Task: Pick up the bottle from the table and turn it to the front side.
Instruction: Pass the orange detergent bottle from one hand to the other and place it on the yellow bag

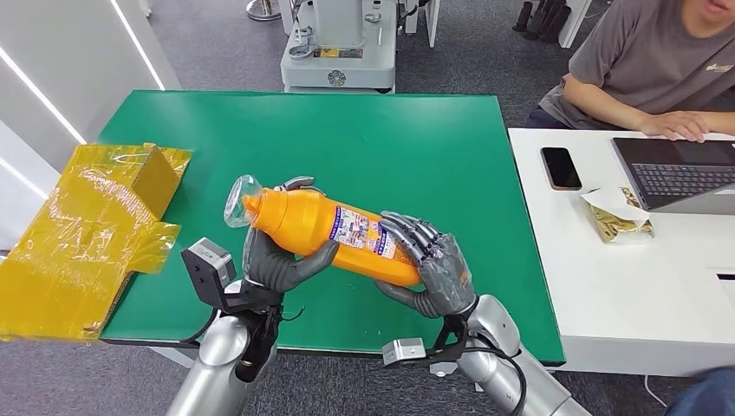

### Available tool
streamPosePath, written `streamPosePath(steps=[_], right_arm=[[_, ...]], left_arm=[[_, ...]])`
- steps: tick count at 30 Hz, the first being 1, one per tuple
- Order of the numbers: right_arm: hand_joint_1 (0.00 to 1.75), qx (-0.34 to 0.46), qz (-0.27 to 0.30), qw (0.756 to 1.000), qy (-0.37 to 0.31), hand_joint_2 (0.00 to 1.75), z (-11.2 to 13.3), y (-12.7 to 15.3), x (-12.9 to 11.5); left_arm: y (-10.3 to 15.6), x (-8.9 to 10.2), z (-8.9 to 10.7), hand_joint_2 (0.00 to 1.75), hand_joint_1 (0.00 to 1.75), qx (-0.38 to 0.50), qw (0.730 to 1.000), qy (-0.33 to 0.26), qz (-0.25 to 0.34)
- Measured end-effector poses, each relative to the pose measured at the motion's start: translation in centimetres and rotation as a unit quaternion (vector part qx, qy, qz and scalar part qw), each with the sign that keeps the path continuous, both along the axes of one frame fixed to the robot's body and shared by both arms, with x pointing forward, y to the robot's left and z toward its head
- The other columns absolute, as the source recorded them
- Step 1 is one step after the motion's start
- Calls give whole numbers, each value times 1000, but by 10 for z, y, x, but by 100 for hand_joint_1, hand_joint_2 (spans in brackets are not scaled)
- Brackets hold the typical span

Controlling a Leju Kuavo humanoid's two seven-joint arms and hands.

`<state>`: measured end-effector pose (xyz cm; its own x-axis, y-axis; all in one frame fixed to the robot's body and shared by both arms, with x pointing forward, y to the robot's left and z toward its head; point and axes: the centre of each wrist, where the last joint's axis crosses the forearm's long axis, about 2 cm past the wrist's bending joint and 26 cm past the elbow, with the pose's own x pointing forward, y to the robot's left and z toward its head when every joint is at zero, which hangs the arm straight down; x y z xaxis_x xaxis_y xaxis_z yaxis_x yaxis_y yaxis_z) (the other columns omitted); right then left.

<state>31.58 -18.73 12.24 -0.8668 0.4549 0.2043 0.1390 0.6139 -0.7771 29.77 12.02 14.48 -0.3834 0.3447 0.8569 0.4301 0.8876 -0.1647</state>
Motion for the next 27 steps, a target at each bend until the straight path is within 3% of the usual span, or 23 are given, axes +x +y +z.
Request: streamPosePath(steps=[21,27], right_arm=[[0,50,-28,998,29,175,-10,7,-24],[0,69,-33,996,34,175,-8,17,-41]], left_arm=[[0,8,-2,175,175,13,1000,2,13],[2,9,-6,175,175,38,998,3,47]])
